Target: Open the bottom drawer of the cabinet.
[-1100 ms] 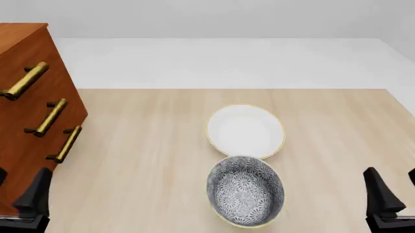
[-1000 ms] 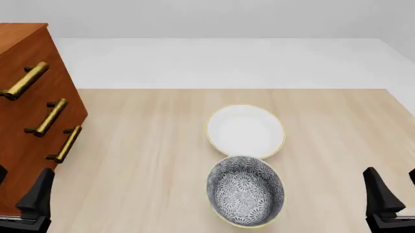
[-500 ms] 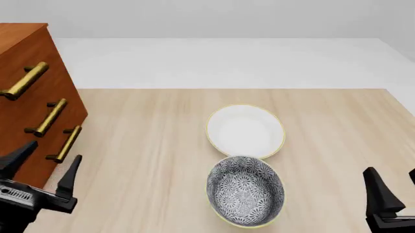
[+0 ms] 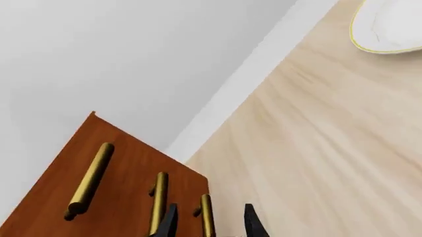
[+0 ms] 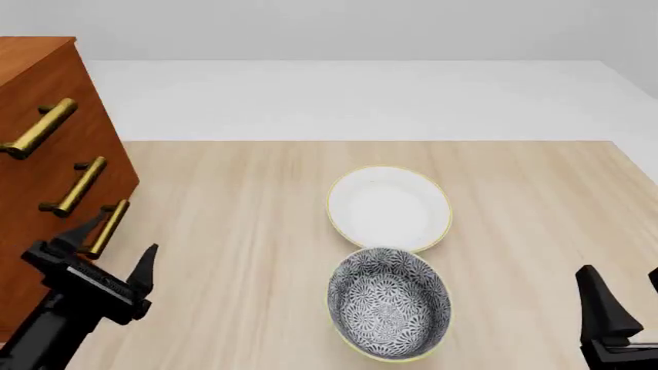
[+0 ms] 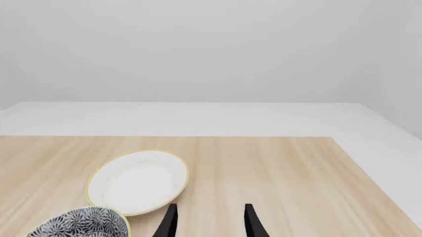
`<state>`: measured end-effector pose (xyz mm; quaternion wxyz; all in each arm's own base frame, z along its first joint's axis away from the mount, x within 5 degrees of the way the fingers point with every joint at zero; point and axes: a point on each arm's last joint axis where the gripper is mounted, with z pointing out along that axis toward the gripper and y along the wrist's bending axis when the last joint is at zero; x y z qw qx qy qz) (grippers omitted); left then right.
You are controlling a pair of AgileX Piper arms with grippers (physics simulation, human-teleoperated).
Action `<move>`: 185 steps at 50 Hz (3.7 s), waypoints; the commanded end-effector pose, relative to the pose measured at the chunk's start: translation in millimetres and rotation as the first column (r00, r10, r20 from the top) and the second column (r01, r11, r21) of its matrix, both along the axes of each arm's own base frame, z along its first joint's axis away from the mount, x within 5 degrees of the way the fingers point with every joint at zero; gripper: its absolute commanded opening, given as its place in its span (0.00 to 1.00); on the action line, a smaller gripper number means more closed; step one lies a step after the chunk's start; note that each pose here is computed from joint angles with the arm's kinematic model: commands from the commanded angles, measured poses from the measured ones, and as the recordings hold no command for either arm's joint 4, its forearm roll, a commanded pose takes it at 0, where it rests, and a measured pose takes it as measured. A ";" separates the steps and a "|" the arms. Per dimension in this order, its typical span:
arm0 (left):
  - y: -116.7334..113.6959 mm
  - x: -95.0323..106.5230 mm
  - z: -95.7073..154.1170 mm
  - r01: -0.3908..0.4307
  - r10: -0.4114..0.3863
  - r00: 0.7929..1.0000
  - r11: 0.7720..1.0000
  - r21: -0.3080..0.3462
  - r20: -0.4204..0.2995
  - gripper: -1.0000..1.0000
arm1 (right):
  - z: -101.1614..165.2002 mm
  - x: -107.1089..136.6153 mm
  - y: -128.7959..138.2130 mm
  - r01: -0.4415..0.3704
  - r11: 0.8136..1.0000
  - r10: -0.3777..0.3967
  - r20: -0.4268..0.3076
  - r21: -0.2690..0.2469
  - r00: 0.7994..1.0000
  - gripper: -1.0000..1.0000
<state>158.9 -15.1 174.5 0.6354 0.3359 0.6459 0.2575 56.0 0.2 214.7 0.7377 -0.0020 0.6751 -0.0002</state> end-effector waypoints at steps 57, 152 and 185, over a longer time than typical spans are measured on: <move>7.4 51.5 -40.9 0.000 0.039 0.989 0.962 0.273 -0.139 1.00 | 0.2 0.0 0.1 -0.002 1.000 0.002 0.000 0.000 1.000 1.00; 72.4 114.2 -104.1 -0.157 0.263 0.932 0.914 0.374 -0.251 1.00 | 0.4 -0.1 0.2 -0.003 1.000 0.003 0.000 0.000 1.000 1.00; 85.7 122.2 -118.5 -0.166 0.294 0.919 0.894 0.416 -0.264 1.00 | 0.3 -0.1 0.2 -0.003 1.000 0.003 0.000 0.000 1.000 1.00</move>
